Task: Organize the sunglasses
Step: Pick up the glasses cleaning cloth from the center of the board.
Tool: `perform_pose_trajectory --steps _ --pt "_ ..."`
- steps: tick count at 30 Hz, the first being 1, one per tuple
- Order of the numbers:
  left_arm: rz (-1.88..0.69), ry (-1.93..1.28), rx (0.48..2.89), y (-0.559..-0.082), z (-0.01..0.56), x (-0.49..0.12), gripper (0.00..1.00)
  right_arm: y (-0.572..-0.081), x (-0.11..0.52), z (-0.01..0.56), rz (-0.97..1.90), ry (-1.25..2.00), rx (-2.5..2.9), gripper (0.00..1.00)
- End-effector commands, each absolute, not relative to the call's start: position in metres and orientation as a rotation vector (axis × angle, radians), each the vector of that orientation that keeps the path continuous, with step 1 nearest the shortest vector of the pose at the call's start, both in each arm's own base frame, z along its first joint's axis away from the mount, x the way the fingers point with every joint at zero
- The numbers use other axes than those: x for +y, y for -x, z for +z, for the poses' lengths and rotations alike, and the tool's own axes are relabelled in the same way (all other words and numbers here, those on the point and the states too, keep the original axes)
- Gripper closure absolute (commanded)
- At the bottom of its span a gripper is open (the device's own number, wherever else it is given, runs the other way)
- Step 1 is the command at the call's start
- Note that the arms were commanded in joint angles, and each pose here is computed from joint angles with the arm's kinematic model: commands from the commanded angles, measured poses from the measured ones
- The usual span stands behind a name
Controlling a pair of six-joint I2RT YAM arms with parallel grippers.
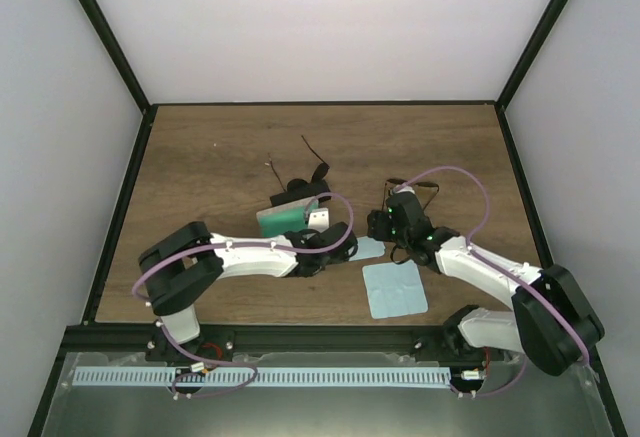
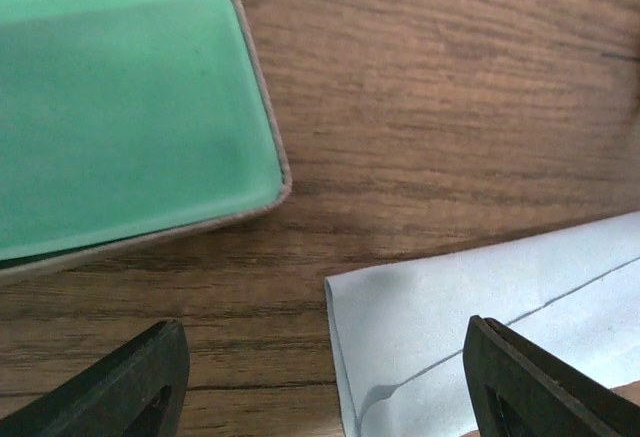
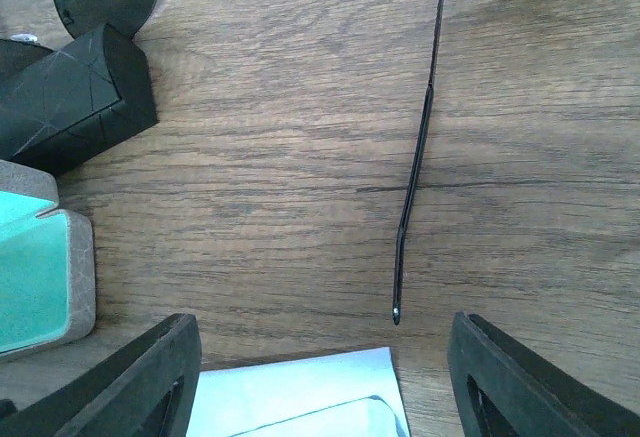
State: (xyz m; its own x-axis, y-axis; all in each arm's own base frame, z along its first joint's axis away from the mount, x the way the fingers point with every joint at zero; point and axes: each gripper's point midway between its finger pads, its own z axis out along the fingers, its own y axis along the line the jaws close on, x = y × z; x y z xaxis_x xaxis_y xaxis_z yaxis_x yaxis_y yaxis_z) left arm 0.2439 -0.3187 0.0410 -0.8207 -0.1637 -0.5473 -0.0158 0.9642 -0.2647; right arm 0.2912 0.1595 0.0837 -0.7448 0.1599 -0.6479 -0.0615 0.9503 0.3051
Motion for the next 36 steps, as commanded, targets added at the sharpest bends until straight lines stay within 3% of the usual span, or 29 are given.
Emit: perform_pose_trajectory --steps 1,14,25,36 --pt "-0.419 0.138 2.519 -0.242 0.044 -0.344 0.25 -0.299 0.158 0.090 0.397 -0.081 2.355 0.30" --pt "-0.396 0.089 2.586 -0.229 0.015 -0.359 0.39 -0.297 0.156 0.092 0.397 -0.088 2.349 0.29" --pt "-0.395 0.077 2.600 -0.226 0.009 -0.359 0.60 -0.296 0.156 0.093 0.400 -0.087 2.348 0.29" --pt "-0.353 0.099 2.566 -0.227 0.017 -0.342 0.72 -0.296 0.154 0.089 0.380 -0.092 2.362 0.29"
